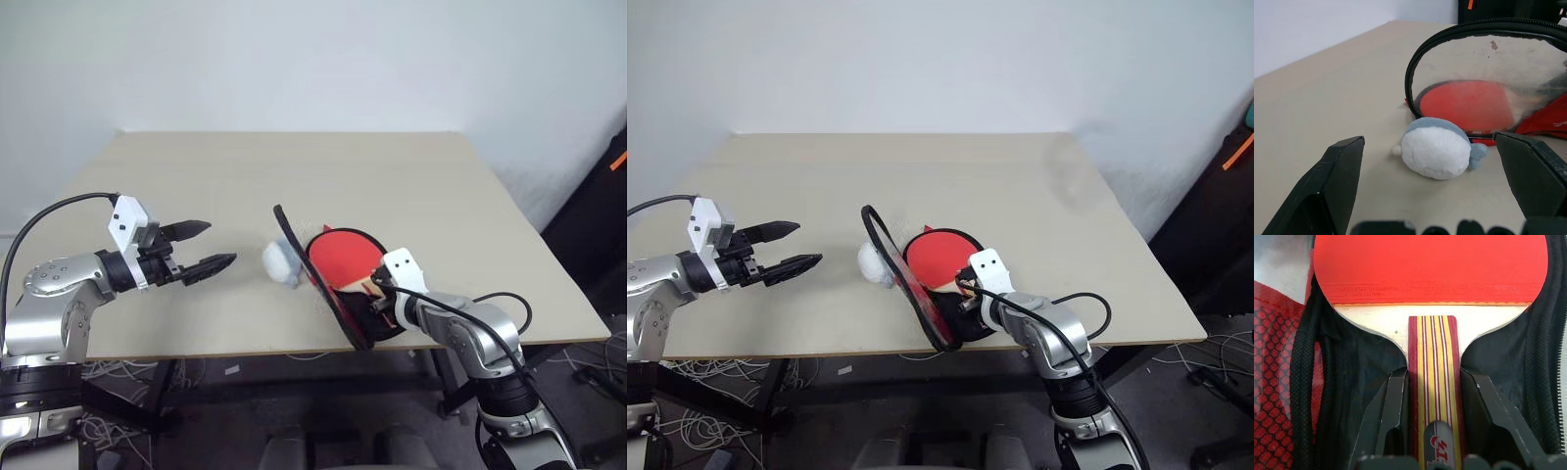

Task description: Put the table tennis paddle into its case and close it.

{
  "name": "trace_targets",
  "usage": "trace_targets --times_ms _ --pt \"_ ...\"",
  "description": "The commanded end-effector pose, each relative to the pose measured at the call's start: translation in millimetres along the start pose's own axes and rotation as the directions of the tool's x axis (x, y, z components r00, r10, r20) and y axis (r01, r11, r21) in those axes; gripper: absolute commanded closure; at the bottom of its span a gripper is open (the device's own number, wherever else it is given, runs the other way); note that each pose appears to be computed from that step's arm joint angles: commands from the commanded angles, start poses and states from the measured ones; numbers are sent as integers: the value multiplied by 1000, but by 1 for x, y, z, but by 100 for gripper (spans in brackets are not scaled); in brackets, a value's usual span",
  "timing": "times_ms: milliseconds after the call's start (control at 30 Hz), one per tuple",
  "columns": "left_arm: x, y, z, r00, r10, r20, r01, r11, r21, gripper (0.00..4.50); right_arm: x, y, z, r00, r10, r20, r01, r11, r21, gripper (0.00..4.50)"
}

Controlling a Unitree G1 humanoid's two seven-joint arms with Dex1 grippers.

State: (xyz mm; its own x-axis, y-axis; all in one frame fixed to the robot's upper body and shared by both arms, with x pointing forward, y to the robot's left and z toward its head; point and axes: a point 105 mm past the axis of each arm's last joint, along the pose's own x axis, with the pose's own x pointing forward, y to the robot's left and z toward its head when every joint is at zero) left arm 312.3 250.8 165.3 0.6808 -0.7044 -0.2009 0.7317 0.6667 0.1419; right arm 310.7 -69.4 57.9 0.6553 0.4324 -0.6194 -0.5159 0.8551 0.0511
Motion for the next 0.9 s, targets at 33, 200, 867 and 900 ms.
trace_targets --times_ms 33,200,867,900 --pt "0 3 12 1000 5 19 -6 999 43 0 -5 -4 13 999 -25 48 26 999 -21 201" --pt "1 3 11 1000 5 21 -6 999 42 0 -18 -13 30 994 -17 112 20 999 -27 21" --pt "11 -6 11 998 -60 36 59 998 22 0 -121 -68 77 931 240 274 -142 932 -334 3" --pt "11 -7 11 997 -63 35 62 998 20 0 -120 -65 74 930 255 266 -156 926 -344 3"
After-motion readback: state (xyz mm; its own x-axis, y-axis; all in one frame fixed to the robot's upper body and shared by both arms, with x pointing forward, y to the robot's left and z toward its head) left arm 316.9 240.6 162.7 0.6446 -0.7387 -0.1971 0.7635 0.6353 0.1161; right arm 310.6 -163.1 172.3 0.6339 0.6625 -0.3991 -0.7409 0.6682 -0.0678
